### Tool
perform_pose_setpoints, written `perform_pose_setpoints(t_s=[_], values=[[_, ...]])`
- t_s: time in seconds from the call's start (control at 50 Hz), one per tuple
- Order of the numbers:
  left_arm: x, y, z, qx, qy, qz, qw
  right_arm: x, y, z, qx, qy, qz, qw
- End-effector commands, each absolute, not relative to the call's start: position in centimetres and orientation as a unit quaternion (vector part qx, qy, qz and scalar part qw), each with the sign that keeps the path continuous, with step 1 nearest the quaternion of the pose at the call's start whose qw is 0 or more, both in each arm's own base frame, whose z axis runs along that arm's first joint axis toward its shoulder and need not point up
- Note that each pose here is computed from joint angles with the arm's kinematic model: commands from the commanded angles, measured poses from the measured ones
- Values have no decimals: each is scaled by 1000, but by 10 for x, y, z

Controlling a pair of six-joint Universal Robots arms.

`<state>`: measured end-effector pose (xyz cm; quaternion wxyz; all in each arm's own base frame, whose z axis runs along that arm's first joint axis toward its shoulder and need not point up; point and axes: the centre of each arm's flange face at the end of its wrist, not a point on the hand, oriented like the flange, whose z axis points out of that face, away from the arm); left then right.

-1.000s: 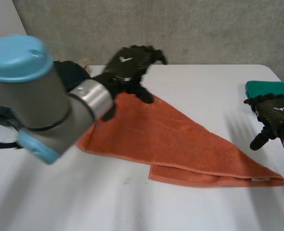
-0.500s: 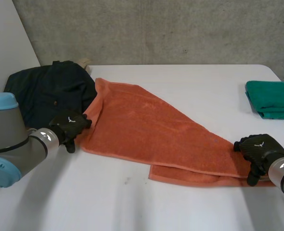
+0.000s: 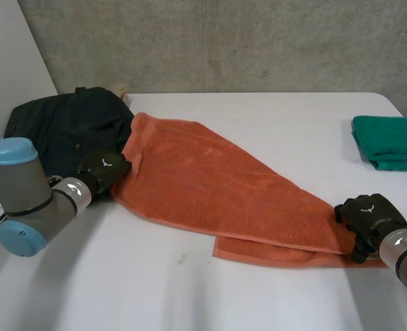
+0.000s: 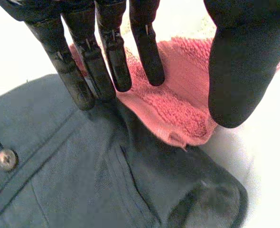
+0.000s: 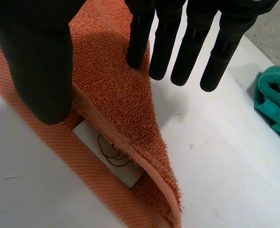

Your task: Fold the laundry.

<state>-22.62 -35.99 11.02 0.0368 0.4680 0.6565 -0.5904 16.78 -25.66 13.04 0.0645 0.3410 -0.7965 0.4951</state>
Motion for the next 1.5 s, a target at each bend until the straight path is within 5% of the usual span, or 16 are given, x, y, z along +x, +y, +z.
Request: perform_pose_setpoints(t_s=[0.02, 0.42, 0.58, 0.78, 1.08, 1.28, 1.5], values=[[-231, -361, 114, 472, 649, -596, 34, 168, -256, 130, 341, -797, 494, 64], [-241, -366, 109, 443, 666, -600, 4, 164, -260, 130, 333, -800, 494, 66], [-238, -360, 149, 401, 666, -629, -15, 165, -262, 133, 333, -799, 497, 66], [-232, -346, 153, 377, 706, -598, -45, 164, -257, 137, 338, -812, 473, 59], [-218, -289, 271, 328, 670, -664, -55, 145, -282, 138, 354, -814, 449, 98], [-213, -268, 296, 318, 647, -691, -48, 142, -284, 238, 330, -730, 578, 158], [-209, -254, 326, 297, 620, -724, -57, 145, -256, 328, 335, -697, 612, 167]])
